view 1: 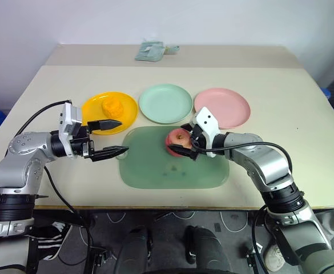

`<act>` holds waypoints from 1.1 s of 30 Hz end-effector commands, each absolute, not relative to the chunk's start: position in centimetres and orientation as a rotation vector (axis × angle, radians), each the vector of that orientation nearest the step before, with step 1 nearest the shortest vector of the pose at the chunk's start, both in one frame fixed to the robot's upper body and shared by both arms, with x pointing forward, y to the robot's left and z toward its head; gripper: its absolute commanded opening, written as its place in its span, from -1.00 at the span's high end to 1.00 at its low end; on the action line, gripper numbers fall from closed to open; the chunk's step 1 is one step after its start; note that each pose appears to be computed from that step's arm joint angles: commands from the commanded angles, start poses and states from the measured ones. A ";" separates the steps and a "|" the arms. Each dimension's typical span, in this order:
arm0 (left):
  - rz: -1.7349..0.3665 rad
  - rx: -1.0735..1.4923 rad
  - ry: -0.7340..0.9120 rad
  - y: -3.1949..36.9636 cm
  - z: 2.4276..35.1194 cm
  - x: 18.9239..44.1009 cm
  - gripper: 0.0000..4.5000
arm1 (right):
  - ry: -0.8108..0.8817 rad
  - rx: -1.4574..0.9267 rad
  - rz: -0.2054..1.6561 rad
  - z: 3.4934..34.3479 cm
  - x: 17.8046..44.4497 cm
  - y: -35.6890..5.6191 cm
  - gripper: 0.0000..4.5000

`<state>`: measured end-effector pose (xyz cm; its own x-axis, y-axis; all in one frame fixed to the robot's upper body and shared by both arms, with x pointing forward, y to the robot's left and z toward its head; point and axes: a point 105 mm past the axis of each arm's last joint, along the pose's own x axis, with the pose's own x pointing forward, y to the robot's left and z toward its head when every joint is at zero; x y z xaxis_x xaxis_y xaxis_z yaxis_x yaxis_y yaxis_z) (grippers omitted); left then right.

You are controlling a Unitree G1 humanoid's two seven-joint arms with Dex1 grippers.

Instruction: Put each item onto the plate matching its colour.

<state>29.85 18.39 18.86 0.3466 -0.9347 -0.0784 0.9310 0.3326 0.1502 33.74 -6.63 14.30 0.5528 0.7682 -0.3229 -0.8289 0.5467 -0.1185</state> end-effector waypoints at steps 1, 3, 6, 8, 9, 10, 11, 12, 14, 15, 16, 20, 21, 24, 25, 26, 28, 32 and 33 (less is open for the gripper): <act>-1.206 0.213 -0.069 18.6 20.1 29.5 -0.99 | 0.225 -0.272 0.982 15.1 33.6 -6.1 -1.00; -1.206 0.210 -0.072 18.6 20.2 29.5 -1.00 | 0.229 -0.260 0.992 15.0 33.4 -6.0 -0.89; -1.206 0.212 -0.075 18.5 20.4 29.7 -1.00 | 0.211 -0.238 1.004 15.5 33.2 -5.7 -0.43; -1.205 0.210 -0.079 18.4 20.5 29.8 -1.00 | 0.189 -0.231 1.004 16.2 33.2 -5.6 -0.34; -1.205 0.204 -0.085 18.3 20.6 29.8 -1.00 | 0.168 -0.222 1.002 16.8 33.2 -5.6 -0.34; -1.205 0.198 -0.089 18.3 20.7 29.9 -1.00 | 0.143 -0.206 0.997 17.6 33.3 -5.5 -0.34; -1.206 0.194 -0.094 18.2 20.8 30.0 -1.00 | 0.104 -0.168 0.994 18.8 33.5 -5.5 -0.34; -1.207 0.191 -0.097 18.2 20.9 30.0 -1.00 | 0.066 -0.133 0.988 19.9 33.7 -5.6 -0.34; -1.198 0.180 -0.116 18.1 21.2 30.3 -1.00 | -0.017 -0.059 0.921 22.4 34.8 -6.6 -0.34; -1.185 0.180 -0.131 18.1 21.4 30.6 -1.00 | -0.054 -0.054 0.853 23.4 35.8 -7.6 -0.34; -1.173 0.182 -0.144 18.1 21.6 30.9 -1.00 | -0.079 -0.061 0.785 24.0 36.7 -8.6 -0.34; -1.127 0.189 -0.191 17.8 22.1 31.9 -1.00 | -0.130 -0.108 0.534 25.3 40.0 -12.9 -0.34; -1.123 0.189 -0.194 17.7 22.0 32.0 -1.00 | -0.126 -0.141 0.463 25.2 40.7 -14.1 -0.34; -1.124 0.186 -0.197 17.2 21.7 32.0 -1.00 | -0.089 -0.196 0.317 24.0 42.3 -16.9 -0.34; -1.124 0.184 -0.198 17.1 21.7 32.0 -1.00 | -0.076 -0.206 0.289 23.5 42.6 -17.5 -0.34; -1.125 0.180 -0.196 17.0 21.6 32.0 -1.00 | -0.053 -0.213 0.261 22.8 42.9 -18.0 -0.34; -1.126 0.177 -0.192 17.0 21.4 32.0 -1.00 | -0.031 -0.227 0.244 21.8 43.2 -18.4 -0.34; -1.109 0.181 -0.182 17.3 21.3 32.1 -1.00 | -0.006 -0.179 0.259 20.6 43.1 -18.6 -0.56; -1.108 0.183 -0.182 17.4 21.3 32.1 -1.00 | -0.006 -0.171 0.253 20.6 43.2 -18.7 -0.81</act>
